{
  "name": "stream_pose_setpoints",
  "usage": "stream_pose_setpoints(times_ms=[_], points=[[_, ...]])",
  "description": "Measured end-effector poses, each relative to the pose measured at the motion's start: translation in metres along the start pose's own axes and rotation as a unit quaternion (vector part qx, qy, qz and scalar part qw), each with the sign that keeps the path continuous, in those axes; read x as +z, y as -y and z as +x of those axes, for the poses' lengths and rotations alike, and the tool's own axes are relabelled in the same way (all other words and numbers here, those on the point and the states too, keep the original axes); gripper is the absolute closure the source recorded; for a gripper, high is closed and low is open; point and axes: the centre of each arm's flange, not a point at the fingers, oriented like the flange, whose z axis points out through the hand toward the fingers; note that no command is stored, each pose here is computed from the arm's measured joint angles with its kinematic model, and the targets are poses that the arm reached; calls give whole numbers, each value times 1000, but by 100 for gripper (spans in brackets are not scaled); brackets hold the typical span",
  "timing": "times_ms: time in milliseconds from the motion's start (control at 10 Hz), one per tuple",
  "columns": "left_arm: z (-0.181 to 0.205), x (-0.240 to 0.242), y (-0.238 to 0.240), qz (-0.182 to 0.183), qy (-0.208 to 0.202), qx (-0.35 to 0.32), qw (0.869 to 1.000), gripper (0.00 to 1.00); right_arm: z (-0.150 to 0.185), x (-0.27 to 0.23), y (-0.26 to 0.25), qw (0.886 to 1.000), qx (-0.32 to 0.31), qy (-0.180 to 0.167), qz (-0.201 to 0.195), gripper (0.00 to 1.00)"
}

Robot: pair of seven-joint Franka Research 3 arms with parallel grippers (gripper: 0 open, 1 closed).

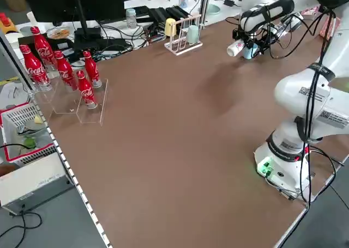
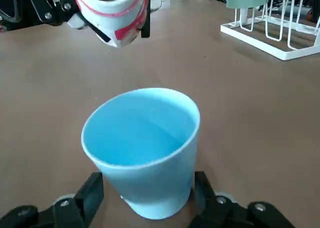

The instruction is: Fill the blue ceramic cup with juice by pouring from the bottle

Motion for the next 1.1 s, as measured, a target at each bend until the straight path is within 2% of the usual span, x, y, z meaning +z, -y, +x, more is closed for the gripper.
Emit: stream_pose_setpoints(times_ms=[300,1100], points=[[9,3,-4,3,23,1,1000,58,0,1,1,1000,0,0,1,18],[14,3,-2,10,42,15,999,58,0,1,1,1000,1,-1,1,18]])
